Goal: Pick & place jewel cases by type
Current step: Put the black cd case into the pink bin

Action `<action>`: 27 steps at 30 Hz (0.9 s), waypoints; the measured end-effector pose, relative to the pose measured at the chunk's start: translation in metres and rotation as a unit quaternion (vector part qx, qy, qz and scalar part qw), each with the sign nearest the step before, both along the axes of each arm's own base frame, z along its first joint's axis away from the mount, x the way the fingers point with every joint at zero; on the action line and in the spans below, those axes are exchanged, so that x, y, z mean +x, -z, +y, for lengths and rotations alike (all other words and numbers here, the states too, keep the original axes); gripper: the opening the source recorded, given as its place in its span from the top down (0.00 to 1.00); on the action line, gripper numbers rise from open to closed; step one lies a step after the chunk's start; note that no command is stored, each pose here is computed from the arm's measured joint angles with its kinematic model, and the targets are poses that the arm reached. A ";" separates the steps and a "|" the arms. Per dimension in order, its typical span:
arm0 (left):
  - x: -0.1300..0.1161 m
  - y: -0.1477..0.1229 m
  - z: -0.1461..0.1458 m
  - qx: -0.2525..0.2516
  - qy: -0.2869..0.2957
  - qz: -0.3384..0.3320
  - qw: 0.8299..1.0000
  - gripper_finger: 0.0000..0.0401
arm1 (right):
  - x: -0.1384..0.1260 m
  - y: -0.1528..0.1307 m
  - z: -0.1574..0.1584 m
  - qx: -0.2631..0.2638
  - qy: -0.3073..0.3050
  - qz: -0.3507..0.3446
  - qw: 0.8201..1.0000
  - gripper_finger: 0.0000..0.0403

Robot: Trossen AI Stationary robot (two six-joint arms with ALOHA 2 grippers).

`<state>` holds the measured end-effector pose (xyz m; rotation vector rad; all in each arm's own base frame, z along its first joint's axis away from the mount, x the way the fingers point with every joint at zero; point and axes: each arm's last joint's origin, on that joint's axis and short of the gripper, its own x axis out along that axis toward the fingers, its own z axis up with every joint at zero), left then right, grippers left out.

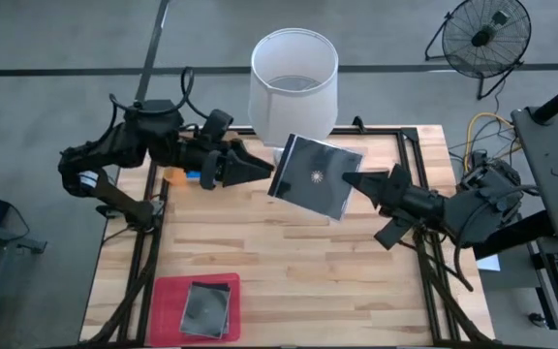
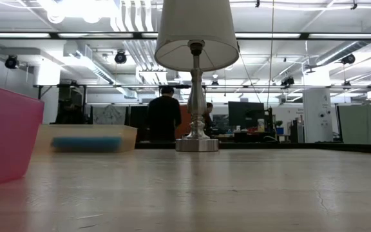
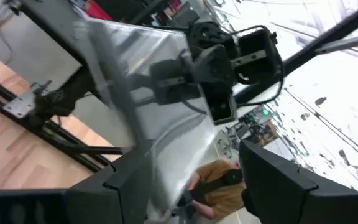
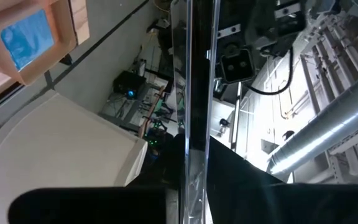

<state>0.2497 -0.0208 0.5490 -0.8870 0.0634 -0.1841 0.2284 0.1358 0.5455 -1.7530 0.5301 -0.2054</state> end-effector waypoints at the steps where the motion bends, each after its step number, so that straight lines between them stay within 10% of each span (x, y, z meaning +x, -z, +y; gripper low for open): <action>1: -0.002 0.000 0.002 0.000 -0.003 0.002 1.000 0.47 | -0.002 -0.001 0.000 0.001 -0.002 -0.002 1.000 0.93; 15: 0.010 0.022 0.012 -0.024 -0.032 0.047 0.998 0.47 | -0.009 -0.006 -0.003 0.007 -0.015 -0.008 1.000 0.93; 27: 0.027 0.025 0.011 -0.045 -0.002 -0.039 0.998 0.47 | -0.009 -0.006 -0.003 0.009 -0.021 -0.006 1.000 0.93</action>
